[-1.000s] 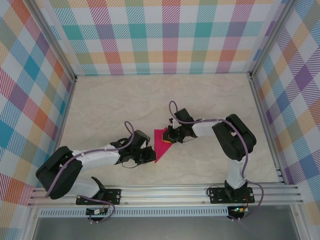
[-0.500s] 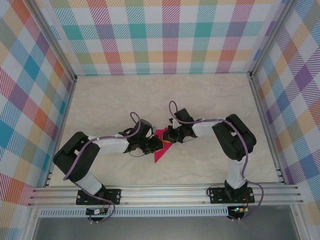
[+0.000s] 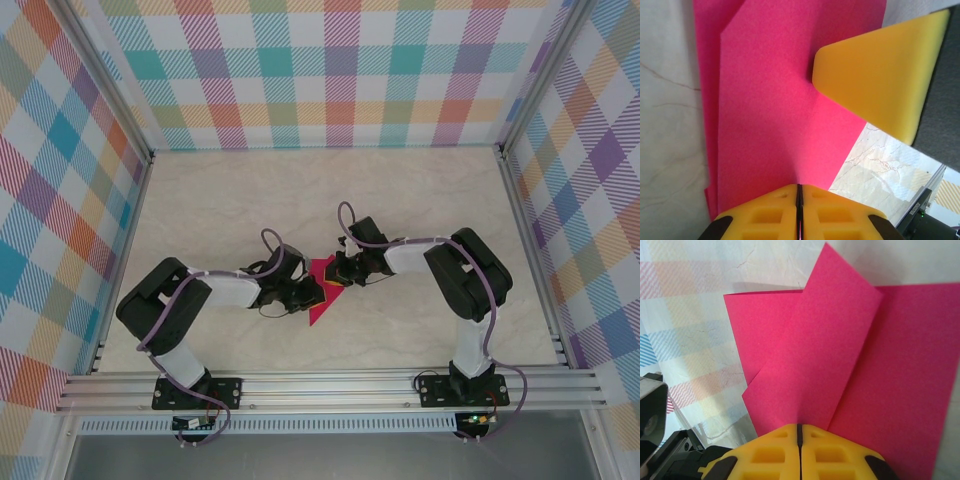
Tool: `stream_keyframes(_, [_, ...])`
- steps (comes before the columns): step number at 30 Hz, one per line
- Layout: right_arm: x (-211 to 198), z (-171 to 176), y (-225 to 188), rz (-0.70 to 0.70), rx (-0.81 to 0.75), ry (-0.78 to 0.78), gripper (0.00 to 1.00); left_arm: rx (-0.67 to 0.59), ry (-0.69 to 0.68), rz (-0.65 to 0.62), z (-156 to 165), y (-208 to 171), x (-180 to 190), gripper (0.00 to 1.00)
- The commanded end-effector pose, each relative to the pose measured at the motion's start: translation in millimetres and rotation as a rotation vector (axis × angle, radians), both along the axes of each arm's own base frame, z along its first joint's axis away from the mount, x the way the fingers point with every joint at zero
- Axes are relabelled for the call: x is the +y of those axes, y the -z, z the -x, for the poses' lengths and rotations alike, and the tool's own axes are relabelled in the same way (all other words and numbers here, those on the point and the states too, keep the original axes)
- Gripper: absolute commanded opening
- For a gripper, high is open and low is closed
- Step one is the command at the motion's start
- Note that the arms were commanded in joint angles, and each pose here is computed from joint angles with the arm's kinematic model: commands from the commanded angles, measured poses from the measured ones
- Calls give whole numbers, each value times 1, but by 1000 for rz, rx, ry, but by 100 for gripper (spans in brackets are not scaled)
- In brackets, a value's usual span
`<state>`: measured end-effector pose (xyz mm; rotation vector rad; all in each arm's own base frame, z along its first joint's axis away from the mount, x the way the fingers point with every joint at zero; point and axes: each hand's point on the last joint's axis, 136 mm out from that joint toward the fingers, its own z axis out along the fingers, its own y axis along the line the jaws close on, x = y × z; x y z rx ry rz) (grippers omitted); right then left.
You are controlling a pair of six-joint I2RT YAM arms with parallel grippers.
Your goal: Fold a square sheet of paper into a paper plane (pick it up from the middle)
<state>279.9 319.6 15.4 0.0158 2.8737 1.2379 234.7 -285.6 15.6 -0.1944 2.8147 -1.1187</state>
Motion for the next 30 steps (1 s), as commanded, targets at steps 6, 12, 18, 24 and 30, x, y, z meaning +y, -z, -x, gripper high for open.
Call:
stream_keyframes(6, [-19, 18, 42, 125, 78, 25, 6, 193, 1, -134, 70, 39, 54, 12])
stream_keyframes(12, [-20, 17, 43, 132, 77, 26, 6, 199, 58, -90, 83, 27, 52, 16])
stream_keyframes(18, [-20, 16, 43, 134, 78, 27, 6, 201, 162, -116, 99, 19, 53, 18])
stream_keyframes(24, [-20, 16, 43, 137, 80, 28, 6, 188, 205, -115, 103, 9, 53, 19])
stream_keyframes(30, [-21, 17, 43, 142, 84, 27, 6, 143, 214, -111, 95, -5, 48, 19])
